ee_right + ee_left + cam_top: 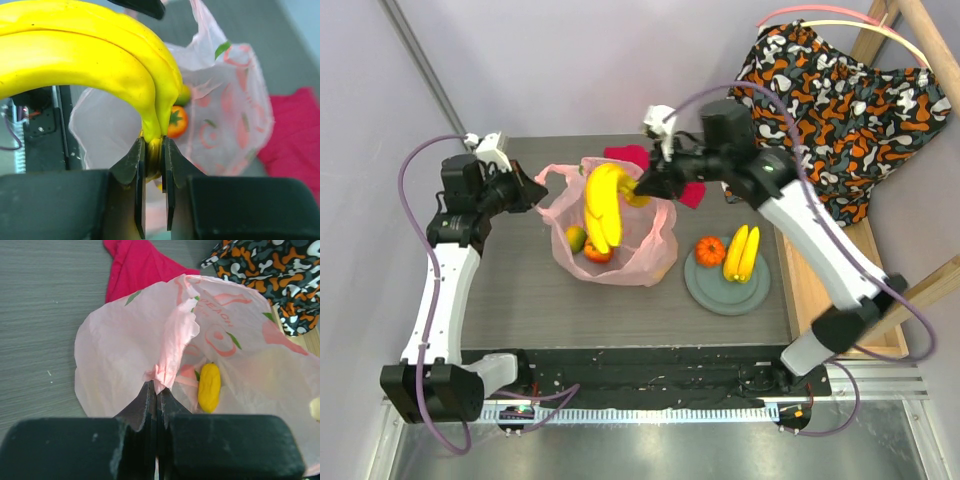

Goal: Take the fake fruits out of the plastic bag
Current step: Take out the fake fruit from the plastic bag, then place the fake fruit on the plate.

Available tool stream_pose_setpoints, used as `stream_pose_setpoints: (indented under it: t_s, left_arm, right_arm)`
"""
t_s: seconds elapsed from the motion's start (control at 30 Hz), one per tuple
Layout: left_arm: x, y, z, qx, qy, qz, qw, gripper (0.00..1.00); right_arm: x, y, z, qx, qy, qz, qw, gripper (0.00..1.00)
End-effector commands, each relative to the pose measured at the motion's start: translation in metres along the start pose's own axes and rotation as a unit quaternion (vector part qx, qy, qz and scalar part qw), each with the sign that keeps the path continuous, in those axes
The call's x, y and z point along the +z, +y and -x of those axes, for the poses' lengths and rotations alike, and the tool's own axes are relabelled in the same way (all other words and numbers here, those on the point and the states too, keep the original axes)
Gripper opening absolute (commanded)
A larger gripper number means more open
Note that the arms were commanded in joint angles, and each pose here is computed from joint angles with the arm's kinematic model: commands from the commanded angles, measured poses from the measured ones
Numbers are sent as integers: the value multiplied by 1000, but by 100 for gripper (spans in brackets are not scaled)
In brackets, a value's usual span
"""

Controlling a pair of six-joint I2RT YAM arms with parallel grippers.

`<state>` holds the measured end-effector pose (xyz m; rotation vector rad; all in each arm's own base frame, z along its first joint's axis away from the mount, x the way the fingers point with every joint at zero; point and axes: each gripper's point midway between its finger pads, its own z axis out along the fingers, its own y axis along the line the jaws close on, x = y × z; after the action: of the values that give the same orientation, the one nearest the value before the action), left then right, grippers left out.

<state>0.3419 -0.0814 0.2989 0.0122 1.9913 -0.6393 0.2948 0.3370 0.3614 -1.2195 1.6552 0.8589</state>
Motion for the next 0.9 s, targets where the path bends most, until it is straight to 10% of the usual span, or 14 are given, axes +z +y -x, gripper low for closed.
stream_pose_setpoints:
  t_s: [0.0, 0.33, 0.87]
  left_arm:
    - [4, 8, 21, 25, -20, 20, 999, 0]
    - [-5, 18, 21, 30, -23, 39, 999, 0]
    - [-33, 31, 0, 5, -24, 63, 998, 0]
  right_arm:
    - [-65, 32, -15, -106, 16, 18, 994, 1]
    - [-125, 30, -189, -343, 240, 120, 900, 1]
    - [-69, -31, -258, -544, 263, 182, 776, 1]
